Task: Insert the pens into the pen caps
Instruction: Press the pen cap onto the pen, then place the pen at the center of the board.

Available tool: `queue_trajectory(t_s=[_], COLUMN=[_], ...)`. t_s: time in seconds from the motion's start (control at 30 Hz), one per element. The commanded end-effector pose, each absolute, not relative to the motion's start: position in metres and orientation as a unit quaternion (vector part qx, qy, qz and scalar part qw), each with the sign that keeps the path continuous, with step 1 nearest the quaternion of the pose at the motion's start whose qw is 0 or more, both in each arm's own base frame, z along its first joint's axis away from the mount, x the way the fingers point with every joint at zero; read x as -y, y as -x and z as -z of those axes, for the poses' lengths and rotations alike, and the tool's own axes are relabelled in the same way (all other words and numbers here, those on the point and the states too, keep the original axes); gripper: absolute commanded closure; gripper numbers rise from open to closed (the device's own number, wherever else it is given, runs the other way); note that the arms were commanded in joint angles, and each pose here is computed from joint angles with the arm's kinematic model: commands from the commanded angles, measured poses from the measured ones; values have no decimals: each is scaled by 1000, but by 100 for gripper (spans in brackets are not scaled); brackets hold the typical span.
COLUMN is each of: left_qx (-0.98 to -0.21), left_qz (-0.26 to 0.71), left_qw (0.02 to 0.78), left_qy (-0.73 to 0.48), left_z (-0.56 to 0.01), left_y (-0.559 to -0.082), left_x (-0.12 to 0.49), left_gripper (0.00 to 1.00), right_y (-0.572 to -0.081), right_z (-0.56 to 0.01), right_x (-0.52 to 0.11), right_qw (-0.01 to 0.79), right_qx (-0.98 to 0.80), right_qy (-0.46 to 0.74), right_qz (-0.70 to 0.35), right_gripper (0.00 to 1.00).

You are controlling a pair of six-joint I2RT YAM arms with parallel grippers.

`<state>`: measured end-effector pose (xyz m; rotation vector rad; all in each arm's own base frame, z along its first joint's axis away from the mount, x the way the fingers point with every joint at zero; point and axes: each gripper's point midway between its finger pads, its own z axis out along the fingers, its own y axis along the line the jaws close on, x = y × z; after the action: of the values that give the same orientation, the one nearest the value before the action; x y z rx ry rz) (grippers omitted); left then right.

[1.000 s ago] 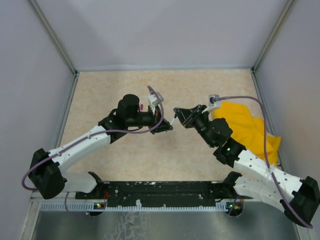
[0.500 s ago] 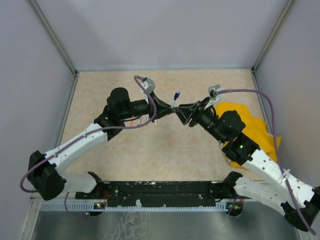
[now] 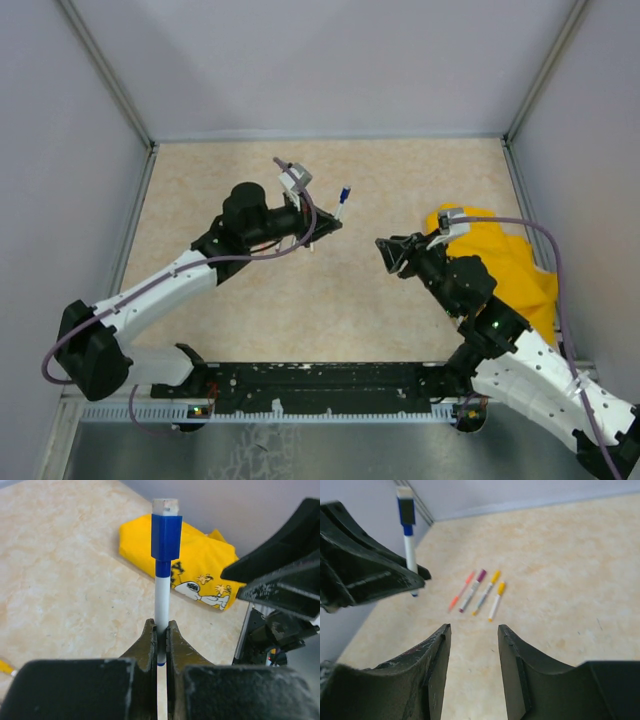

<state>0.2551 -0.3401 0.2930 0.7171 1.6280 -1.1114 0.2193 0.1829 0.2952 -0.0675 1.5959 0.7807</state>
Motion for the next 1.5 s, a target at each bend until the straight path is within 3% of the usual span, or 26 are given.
queue_trajectory(t_s=[0.0, 0.5, 1.1, 1.47], left_qx=[-744, -898, -942, -943], left_qz=[409, 226, 84, 89], left_qw=[470, 373, 325, 321], left_qy=[-242, -57, 3, 5], left_z=[-258, -149, -89, -65], left_y=[-280, -345, -369, -370], left_x=[335, 318, 309, 321], left_gripper=[100, 100, 99, 100], right_y=[-225, -221, -211, -208], right_z=[-246, -207, -181, -181], right_x=[-161, -136, -134, -138], right_qw=[605, 588, 561, 555], right_qx=[-747, -785, -805, -807], right_qy=[-15, 0, 10, 19], right_qz=[-276, -197, -193, -201], right_gripper=[57, 57, 57, 57])
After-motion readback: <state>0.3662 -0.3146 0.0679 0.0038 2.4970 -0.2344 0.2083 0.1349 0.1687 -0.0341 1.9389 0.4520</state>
